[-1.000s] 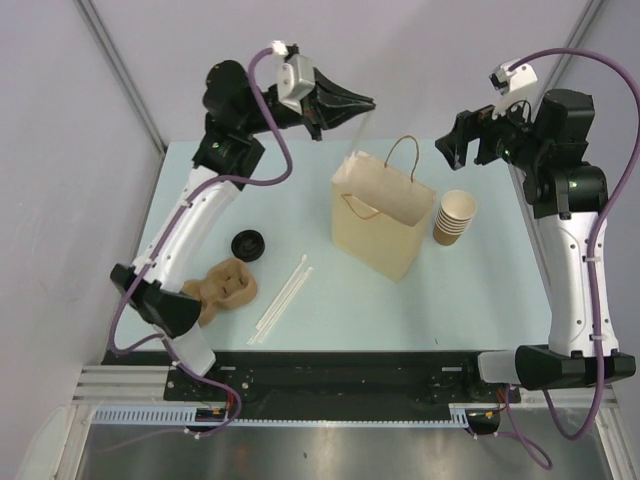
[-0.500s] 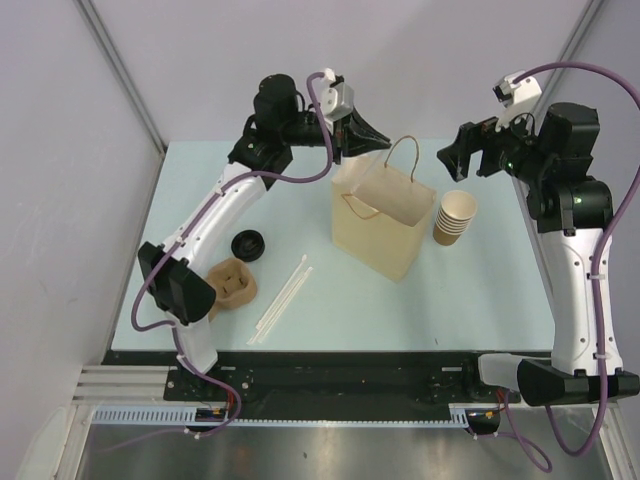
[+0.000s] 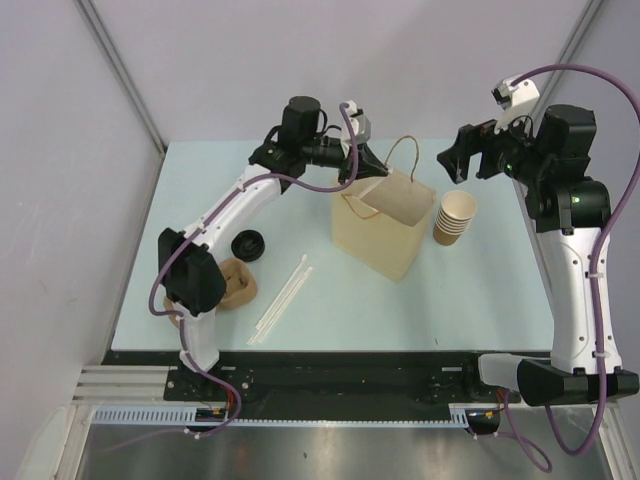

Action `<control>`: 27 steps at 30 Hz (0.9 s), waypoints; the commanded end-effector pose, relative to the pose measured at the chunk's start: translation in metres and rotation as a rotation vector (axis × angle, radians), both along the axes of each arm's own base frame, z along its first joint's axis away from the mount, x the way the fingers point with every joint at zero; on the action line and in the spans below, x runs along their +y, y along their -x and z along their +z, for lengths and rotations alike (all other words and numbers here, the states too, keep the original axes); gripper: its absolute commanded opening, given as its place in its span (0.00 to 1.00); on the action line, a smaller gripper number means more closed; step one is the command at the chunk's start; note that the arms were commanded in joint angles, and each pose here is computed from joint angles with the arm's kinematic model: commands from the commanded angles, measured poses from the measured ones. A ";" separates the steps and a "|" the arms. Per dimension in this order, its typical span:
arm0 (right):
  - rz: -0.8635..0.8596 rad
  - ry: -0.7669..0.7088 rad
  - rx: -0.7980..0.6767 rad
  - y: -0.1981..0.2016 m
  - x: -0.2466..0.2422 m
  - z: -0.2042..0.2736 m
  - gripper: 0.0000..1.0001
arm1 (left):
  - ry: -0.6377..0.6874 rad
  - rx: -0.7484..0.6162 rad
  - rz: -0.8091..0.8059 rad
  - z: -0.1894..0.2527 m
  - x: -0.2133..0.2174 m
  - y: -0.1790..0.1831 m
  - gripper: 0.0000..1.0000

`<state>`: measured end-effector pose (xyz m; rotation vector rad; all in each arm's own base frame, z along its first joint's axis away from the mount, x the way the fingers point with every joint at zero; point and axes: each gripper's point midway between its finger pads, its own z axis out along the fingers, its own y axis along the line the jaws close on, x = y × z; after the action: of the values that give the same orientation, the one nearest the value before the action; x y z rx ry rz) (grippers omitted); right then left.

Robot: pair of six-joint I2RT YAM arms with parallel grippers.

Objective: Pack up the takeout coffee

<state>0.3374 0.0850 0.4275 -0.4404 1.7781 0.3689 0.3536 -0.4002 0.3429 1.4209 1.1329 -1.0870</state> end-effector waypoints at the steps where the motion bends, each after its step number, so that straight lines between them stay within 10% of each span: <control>1: 0.000 0.007 -0.017 0.007 -0.002 0.005 1.00 | -0.029 -0.043 -0.014 -0.015 -0.004 -0.001 0.02; 16: 0.004 0.010 -0.010 0.004 -0.002 0.002 1.00 | -0.106 -0.064 -0.015 -0.034 -0.007 0.003 0.27; 27: 0.032 -0.003 -0.012 -0.006 0.004 0.003 1.00 | 0.040 -0.118 0.065 0.066 0.002 0.004 0.38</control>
<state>0.3370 0.0862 0.4182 -0.4490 1.8080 0.3838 0.3577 -0.4081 0.3302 1.4712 1.1899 -1.0014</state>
